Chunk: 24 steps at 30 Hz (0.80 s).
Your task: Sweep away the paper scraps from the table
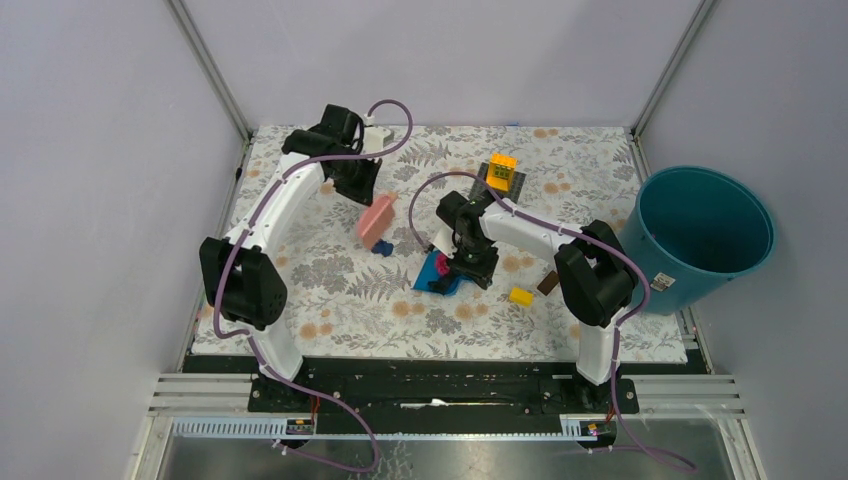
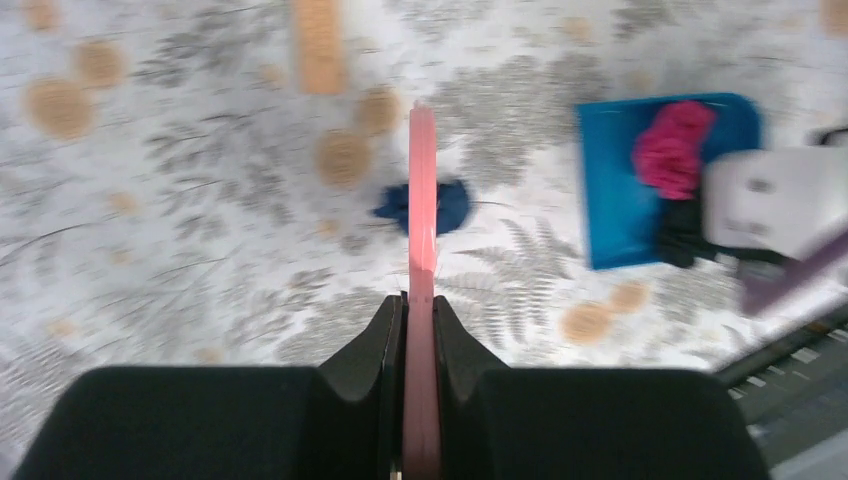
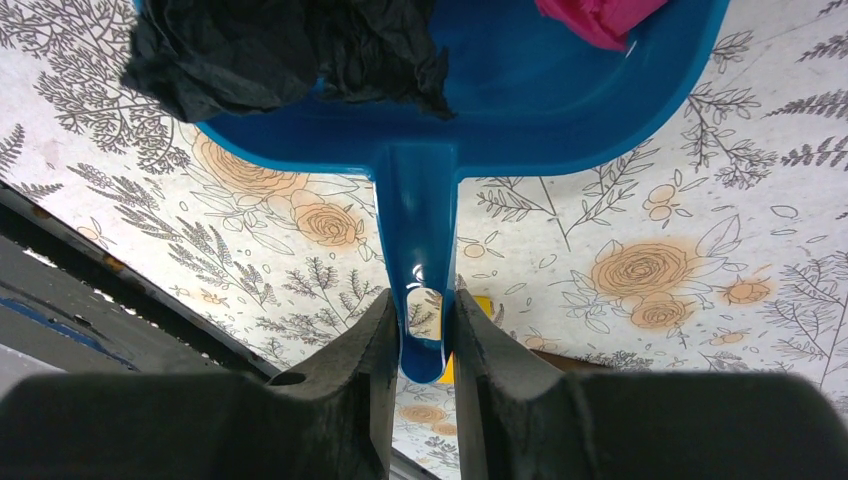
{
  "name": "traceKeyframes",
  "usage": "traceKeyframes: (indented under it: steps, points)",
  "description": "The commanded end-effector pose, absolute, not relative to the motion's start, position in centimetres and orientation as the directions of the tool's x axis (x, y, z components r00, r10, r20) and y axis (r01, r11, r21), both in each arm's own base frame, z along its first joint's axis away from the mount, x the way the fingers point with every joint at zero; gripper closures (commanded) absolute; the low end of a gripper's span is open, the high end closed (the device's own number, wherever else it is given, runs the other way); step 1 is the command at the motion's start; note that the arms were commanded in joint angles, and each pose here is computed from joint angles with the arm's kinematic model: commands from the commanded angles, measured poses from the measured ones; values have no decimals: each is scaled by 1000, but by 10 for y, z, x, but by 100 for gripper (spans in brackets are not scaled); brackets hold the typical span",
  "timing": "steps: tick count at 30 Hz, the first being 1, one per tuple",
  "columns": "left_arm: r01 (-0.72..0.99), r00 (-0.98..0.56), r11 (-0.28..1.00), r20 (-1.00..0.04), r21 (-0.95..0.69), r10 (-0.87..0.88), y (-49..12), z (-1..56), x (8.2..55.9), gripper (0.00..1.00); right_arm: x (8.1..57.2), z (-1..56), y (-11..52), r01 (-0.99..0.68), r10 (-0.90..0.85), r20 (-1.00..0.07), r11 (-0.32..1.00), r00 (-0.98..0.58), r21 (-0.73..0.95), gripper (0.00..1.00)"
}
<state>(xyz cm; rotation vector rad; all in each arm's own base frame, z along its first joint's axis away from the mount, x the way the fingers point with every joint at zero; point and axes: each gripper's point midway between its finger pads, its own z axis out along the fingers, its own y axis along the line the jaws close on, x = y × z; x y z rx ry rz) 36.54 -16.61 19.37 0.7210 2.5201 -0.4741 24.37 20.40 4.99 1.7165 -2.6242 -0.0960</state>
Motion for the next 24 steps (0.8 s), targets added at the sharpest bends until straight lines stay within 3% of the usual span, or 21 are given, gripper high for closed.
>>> traceKeyframes:
  steps: [1, 6, 17, 24]
  points:
    - [462, -679, 870, -563, 171, 471, -110, 212, 409, 100, 245, 57, 199, -912, -912, -34, 408, -409, 33, 100]
    - [419, -711, 869, -500, 265, 495, -92, 186, 417, 100, 249, 57, 203, -912, -911, -41, 409, -410, 32, 100]
    - [513, -777, 850, -486, -120, 400, -167, 156, 384, 100, 257, 53, 211, -908, -907, -41, 418, -419, 35, 100]
    - [540, -807, 749, -489, -384, 332, -212, 173, 355, 100, 263, 48, 220, -907, -907, -35, 417, -419, 48, 100]
